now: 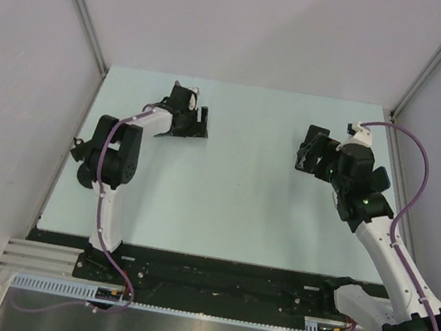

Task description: Remove the phone from the phone stand

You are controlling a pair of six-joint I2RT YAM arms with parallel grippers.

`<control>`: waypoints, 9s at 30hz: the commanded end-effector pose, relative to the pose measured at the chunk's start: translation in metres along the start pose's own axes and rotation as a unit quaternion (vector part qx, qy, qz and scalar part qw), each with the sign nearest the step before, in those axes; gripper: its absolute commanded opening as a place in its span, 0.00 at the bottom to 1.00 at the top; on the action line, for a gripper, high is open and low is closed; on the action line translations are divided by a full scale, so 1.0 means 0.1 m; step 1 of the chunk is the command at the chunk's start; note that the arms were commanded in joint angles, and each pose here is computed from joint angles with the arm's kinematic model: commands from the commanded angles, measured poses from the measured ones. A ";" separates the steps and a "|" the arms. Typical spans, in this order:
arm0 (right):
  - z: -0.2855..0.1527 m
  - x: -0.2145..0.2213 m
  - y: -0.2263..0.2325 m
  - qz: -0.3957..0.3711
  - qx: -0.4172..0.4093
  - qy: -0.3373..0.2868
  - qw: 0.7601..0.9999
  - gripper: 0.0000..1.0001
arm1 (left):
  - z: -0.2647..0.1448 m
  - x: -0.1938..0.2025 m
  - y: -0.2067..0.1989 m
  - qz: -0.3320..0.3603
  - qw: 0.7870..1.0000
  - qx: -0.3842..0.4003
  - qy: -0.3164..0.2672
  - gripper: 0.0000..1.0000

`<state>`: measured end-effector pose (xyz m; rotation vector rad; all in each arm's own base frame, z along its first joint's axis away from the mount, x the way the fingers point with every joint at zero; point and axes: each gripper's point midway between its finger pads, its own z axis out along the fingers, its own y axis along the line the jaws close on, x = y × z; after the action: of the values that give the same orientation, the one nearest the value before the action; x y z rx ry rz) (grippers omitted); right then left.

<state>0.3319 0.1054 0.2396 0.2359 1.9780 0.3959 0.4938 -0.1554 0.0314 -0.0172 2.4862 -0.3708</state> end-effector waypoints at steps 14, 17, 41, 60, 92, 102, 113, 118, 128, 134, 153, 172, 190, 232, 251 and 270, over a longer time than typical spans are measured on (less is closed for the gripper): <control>0.57 -0.16 -0.41 -0.005 0.069 -0.025 0.997 1.00 | -1.07 -0.17 -0.93 0.080 0.988 0.107 -0.073 0.98; 0.80 -0.24 -0.50 -0.009 0.079 -0.027 0.996 1.00 | -1.36 -0.01 -1.11 0.101 0.983 0.129 -0.083 0.99; 2.20 -0.13 -0.91 -0.086 0.147 0.034 0.985 0.89 | -2.10 0.86 -1.23 0.157 0.965 0.180 -0.110 1.00; 1.41 -0.07 0.63 -0.060 -0.014 0.054 0.997 0.18 | -2.14 0.60 -1.61 0.096 0.958 0.236 -0.129 0.98; 0.45 0.47 2.21 -0.016 -0.193 0.035 0.980 0.13 | -2.20 0.75 -1.76 -0.065 0.943 0.289 -0.151 0.53; 0.44 0.53 2.26 -0.018 -0.204 0.041 0.978 0.25 | -2.23 0.82 -1.64 -0.072 0.944 0.278 -0.161 0.01; 0.45 0.50 2.23 -0.045 -0.226 0.047 0.972 1.00 | -2.06 0.92 -1.14 -0.096 0.956 0.221 -0.169 0.00; 0.40 0.44 2.13 -0.071 -0.219 0.043 0.972 1.00 | -1.93 1.01 -0.67 -0.101 0.965 0.172 -0.172 0.01; 0.42 0.43 1.77 -0.090 -0.193 0.045 0.976 1.00 | -1.79 1.06 0.28 -0.138 0.972 0.108 -0.155 0.00; 0.44 0.42 1.63 -0.085 -0.188 0.048 0.977 1.00 | -1.78 0.99 0.54 -0.153 0.973 0.089 -0.149 0.00; 0.46 0.39 1.45 -0.075 -0.180 0.050 0.979 1.00 | -1.86 1.40 0.81 -0.201 0.973 0.003 -0.114 0.58; 0.39 0.32 1.31 -0.073 -0.158 0.039 0.984 1.00 | -2.45 0.99 0.10 -0.085 0.981 -0.031 -0.169 1.00; 0.31 0.19 0.82 -0.053 -0.100 0.021 0.993 1.00 | -1.36 1.49 -0.57 0.105 0.994 -0.013 0.019 1.00; -0.25 -0.78 -1.18 -0.004 0.234 -0.112 0.966 0.99 | -1.71 0.83 -1.00 0.160 0.980 0.100 -0.061 1.00; -0.19 -0.64 -2.14 0.022 0.262 -0.124 0.957 0.75 | -1.99 0.81 -1.21 0.239 0.949 0.151 -0.138 1.00; -0.02 -0.34 -2.16 0.006 0.218 -0.107 0.970 0.27 | -2.12 0.90 -1.47 0.253 0.939 0.183 -0.147 1.00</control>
<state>0.3424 -0.1054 0.1651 0.5956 1.9089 -0.0630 0.2862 -0.2424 0.1679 0.6330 2.0677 -0.5242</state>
